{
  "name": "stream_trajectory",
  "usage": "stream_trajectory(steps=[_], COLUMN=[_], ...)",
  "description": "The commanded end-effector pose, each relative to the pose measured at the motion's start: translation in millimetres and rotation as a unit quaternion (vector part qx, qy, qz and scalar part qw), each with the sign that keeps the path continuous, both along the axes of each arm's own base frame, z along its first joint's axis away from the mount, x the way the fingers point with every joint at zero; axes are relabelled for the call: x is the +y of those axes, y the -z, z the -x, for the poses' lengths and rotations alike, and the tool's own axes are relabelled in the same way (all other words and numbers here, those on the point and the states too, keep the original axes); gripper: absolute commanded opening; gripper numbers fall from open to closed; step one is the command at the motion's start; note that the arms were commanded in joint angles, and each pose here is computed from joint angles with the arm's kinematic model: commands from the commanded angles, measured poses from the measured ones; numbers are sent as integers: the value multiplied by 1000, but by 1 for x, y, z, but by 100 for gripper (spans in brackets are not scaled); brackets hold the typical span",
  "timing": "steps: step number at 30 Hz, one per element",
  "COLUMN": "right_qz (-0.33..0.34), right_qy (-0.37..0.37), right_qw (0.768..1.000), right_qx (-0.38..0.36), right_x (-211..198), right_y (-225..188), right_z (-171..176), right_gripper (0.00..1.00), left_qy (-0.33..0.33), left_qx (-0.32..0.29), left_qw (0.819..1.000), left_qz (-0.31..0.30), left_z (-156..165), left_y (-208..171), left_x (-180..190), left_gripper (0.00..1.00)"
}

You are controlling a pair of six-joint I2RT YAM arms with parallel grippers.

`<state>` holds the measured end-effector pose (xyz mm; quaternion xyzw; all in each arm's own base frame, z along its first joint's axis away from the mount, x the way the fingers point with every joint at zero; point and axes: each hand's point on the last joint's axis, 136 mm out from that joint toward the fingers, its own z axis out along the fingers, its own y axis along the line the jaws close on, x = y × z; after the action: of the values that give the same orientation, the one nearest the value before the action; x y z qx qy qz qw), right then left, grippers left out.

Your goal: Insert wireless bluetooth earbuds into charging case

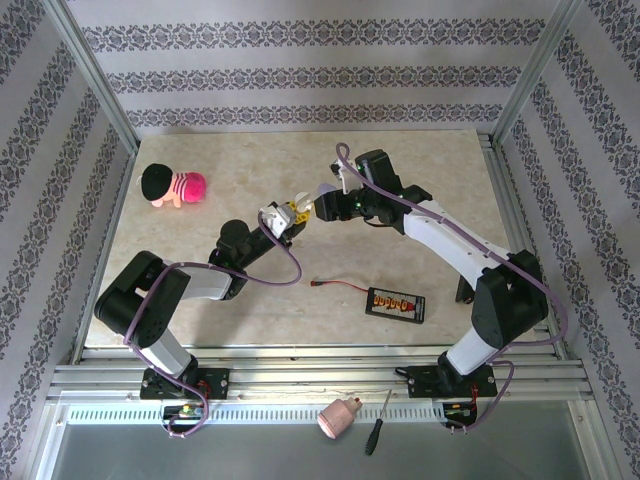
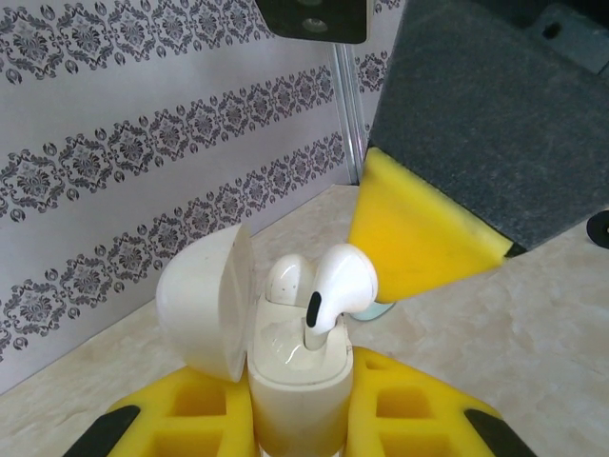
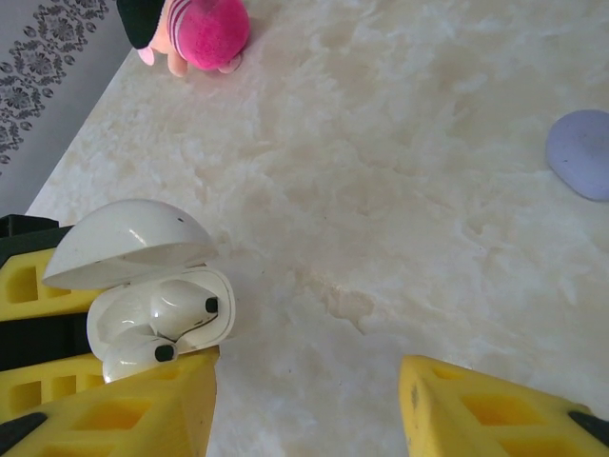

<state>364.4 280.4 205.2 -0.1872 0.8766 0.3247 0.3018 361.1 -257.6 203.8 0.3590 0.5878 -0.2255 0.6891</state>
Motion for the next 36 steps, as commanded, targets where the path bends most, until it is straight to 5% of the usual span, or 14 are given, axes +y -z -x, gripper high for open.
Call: stream_trajectory(steps=[1, 22, 36], right_qz=[-7, -15, -20], right_qy=[-18, -75, -20], right_qw=[1000, 997, 1000], right_qx=[-8, 4, -3], right_x=[6, 35, -10], right_y=[-9, -7, -10], right_z=[0, 31, 17], right_gripper=[53, 53, 54], left_qy=[20, -8, -1], left_qx=[-16, -2, -2], left_qw=[1000, 1000, 1000], left_qz=[2, 7, 8], left_z=[7, -4, -3], left_y=[-12, -13, -13], left_x=[-6, -2, -2], left_gripper=[11, 11, 11])
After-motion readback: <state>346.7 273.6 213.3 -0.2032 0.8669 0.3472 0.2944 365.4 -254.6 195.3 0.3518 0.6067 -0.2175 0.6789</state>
